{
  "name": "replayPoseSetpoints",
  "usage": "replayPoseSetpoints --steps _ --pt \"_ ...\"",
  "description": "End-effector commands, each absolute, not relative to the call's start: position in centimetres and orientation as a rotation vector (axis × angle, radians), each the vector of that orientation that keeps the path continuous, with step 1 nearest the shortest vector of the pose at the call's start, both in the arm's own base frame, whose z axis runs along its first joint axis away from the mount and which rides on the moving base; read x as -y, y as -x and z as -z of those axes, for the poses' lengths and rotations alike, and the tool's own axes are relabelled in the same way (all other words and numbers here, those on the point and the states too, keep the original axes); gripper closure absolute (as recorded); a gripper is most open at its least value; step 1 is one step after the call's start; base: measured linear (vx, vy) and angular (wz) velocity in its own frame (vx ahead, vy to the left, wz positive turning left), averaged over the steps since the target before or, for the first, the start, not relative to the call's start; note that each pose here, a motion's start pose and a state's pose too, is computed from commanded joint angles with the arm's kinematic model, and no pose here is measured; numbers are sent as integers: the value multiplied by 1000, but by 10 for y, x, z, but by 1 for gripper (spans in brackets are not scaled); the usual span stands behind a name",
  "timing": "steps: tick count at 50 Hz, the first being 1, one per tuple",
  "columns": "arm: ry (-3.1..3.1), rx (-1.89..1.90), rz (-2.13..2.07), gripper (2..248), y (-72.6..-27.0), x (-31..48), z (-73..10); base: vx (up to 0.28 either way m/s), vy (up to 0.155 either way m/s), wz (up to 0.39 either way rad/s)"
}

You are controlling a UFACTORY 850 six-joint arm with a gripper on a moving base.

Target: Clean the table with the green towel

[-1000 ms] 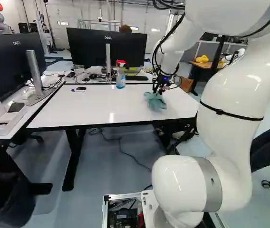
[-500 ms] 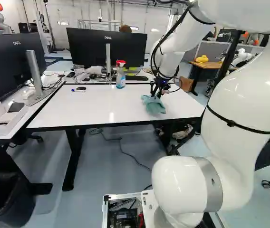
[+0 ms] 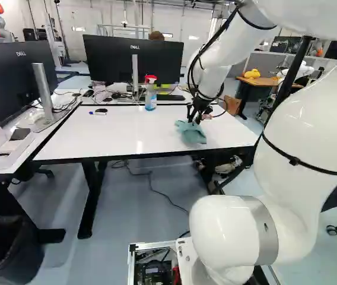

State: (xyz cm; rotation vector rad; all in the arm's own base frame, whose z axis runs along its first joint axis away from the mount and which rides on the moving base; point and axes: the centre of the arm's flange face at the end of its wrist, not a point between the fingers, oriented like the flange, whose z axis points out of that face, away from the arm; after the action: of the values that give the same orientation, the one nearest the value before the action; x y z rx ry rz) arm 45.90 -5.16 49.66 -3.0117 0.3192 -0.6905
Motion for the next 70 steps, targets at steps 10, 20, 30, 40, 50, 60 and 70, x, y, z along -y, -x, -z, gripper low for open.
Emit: replayPoseSetpoints --steps 10,20,30,40,50,60,70 --pt "3005 -309 721 200 -461 49 -506 0 0 0" --pt "2993 -267 760 200 -470 38 -519 0 0 0" --pt "2989 -213 757 200 -476 21 -519 0 0 0" --pt "2984 -158 753 200 -476 4 -519 0 0 0" --pt "2978 -103 749 200 -476 -14 -519 0 0 0" --pt "2971 -48 745 200 -475 -31 -519 0 0 0" --pt "2968 -25 743 200 -473 -38 -519 0 0 0"
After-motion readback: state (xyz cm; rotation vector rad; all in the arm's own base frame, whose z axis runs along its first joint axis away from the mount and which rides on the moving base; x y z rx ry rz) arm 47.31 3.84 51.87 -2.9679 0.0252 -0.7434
